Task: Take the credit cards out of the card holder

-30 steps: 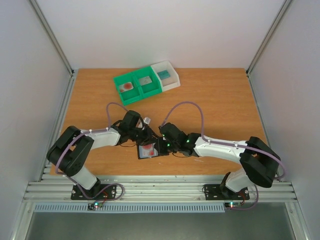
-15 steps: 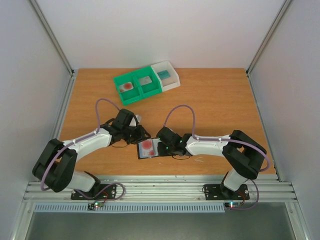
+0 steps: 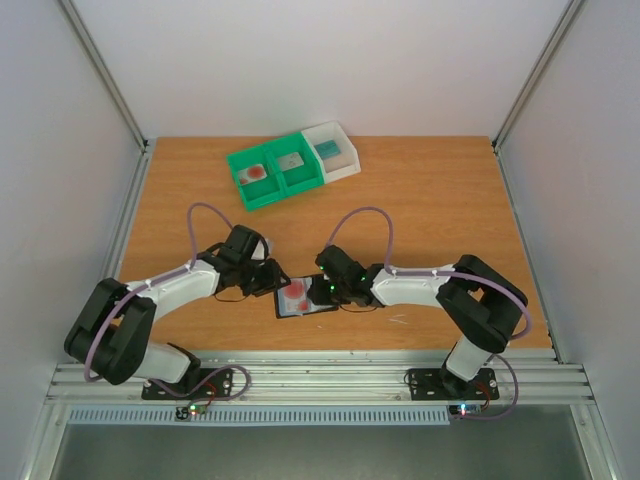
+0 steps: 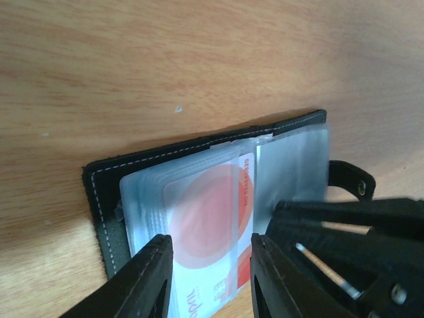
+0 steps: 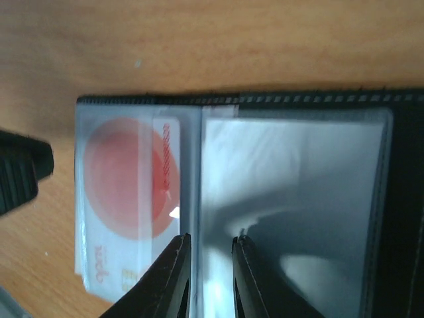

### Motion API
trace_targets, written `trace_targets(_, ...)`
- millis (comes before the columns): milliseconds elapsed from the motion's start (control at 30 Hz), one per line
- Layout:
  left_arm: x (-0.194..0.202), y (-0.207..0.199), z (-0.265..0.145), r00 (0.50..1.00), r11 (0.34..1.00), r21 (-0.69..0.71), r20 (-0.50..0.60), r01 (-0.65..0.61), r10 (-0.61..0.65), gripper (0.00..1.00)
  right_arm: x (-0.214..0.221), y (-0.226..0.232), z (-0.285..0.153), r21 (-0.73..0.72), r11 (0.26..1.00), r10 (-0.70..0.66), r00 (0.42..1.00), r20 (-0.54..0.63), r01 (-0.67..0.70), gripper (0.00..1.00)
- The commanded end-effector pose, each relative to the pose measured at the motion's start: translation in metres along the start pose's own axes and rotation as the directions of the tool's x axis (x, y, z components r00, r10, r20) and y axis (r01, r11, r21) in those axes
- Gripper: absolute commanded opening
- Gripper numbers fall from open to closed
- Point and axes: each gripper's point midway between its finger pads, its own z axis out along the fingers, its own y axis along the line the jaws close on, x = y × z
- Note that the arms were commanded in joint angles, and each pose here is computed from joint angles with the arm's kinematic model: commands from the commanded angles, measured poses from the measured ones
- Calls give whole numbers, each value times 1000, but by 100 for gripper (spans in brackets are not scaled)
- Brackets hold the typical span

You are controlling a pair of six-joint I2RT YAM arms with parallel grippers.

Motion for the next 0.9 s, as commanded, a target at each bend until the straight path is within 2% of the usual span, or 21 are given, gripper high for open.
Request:
trace_targets(0, 5, 7, 6, 1000, 1000, 4, -12, -25, 25, 35, -13, 9, 6, -131, 990, 53, 998, 18, -50, 21)
trace_targets(167, 6, 10, 11, 999, 1000, 0, -20, -26, 26, 36, -9, 11, 17, -205, 975, 81, 996, -37, -87, 21)
trace_targets(267, 7, 11, 13, 999, 1000, 2, -27, -26, 26, 32, -7, 11, 20, -223, 970, 89, 995, -46, -97, 22)
trace_targets(467, 8, 15, 14, 999, 1000, -5, -22, -24, 23, 23, -6, 2, 19, -181, 979, 92, 995, -37, -97, 21)
trace_targets(867, 10, 24, 16, 999, 999, -32, -12, -33, 32, 17, -5, -8, 17, -174, 979, 104, 994, -34, -109, 12)
